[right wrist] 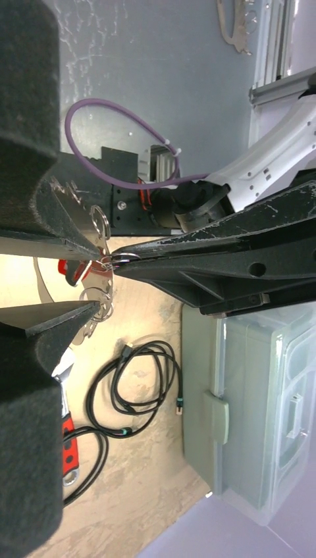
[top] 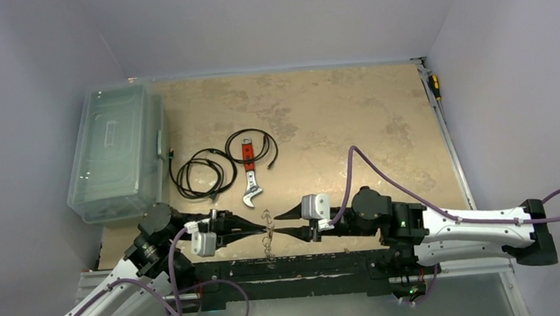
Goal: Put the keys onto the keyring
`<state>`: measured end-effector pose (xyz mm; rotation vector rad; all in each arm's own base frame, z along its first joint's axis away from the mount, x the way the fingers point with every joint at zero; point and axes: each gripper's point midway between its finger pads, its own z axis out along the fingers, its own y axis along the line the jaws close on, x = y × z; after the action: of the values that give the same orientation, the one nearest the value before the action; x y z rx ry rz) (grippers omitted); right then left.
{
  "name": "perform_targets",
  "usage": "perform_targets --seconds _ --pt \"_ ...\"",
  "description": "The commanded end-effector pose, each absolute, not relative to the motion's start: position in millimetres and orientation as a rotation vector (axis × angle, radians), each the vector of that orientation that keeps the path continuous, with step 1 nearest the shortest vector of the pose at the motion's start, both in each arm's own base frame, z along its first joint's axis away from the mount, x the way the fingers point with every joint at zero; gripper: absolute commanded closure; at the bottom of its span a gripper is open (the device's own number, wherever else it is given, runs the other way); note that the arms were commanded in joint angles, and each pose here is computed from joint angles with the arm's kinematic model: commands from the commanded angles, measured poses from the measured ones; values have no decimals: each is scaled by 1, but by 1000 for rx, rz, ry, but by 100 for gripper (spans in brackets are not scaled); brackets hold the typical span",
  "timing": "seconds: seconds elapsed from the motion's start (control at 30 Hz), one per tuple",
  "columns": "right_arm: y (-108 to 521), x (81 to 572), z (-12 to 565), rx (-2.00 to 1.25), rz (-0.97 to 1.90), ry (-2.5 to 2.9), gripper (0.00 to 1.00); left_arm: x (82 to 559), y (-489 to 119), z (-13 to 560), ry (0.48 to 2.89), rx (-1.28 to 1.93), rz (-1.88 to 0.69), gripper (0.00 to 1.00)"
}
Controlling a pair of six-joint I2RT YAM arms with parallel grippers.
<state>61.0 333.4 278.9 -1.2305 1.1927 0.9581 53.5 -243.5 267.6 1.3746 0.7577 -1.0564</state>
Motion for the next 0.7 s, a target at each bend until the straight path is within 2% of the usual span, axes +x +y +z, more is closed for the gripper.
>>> perform_targets --seconds 0.0,0.67 --pt "339 59 296 -1183 1002 1133 67 52 -240 296 677 1332 -1031 100" --pt "341 53 300 -1182 1048 1131 65 57 -240 296 692 1315 -1004 100"
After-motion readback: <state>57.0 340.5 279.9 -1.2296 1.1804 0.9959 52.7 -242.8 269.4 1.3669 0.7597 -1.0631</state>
